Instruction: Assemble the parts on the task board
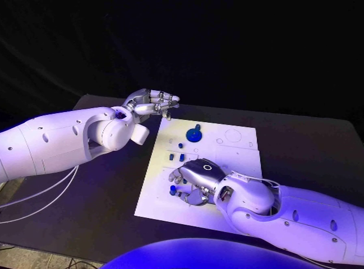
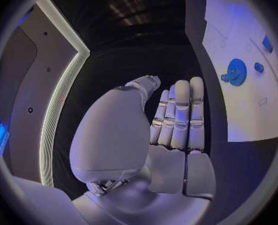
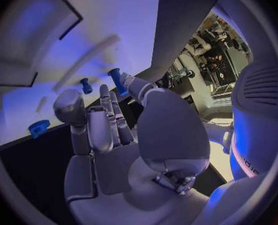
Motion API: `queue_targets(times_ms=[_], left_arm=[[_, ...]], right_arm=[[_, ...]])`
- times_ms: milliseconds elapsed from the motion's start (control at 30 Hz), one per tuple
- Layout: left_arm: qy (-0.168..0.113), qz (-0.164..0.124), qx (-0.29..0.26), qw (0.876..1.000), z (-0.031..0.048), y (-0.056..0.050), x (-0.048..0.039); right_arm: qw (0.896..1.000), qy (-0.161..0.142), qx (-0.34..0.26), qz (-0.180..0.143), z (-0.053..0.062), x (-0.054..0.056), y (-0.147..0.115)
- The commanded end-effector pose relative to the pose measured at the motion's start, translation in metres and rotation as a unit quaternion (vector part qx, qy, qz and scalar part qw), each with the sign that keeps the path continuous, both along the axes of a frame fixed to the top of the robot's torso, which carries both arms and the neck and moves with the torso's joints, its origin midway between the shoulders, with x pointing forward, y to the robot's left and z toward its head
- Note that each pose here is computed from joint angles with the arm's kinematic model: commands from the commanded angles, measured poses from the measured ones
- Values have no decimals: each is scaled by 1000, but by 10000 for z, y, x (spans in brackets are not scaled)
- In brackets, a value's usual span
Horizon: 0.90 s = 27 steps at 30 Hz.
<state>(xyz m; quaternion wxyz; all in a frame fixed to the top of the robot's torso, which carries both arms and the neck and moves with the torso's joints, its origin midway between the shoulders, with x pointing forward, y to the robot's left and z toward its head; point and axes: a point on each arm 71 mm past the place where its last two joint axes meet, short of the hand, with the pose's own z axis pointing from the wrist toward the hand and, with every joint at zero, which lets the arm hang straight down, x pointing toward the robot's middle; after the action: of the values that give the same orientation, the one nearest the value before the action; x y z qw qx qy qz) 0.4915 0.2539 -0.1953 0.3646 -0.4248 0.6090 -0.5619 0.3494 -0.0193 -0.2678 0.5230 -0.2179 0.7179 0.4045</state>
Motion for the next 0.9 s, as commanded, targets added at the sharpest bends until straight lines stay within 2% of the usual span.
queue_targets(times_ms=[33,200,367,467,500,533,633,767,833,900], left_arm=[[-1,-7,-5,1000,10,-15,-2],[-1,-5,-4,1000,8,1,2],[-1,-4,-4,1000,5,8,5],[-1,-4,-3,1000,1,11,5],[-1,-4,-3,1000,0,12,5],[-1,-4,-3,1000,-1,13,5],[-1,-5,-4,1000,-1,8,1],[-2,-7,-5,1000,-2,-5,-8],[-3,-9,-7,1000,-3,-11,-13],[-5,-11,-8,1000,-3,-15,-16]], right_arm=[[999,-18,44,-11,96,-12,-80],[997,-15,74,-17,248,-3,-251],[993,-2,105,-45,443,89,-555],[986,36,134,-95,552,212,-858],[981,58,140,-121,577,271,-988],[978,72,141,-137,585,305,-1069],[960,136,137,-204,579,425,-1443],[937,195,124,-264,530,451,-1817],[929,207,114,-285,509,423,-1976],[924,206,108,-303,498,386,-2100]])
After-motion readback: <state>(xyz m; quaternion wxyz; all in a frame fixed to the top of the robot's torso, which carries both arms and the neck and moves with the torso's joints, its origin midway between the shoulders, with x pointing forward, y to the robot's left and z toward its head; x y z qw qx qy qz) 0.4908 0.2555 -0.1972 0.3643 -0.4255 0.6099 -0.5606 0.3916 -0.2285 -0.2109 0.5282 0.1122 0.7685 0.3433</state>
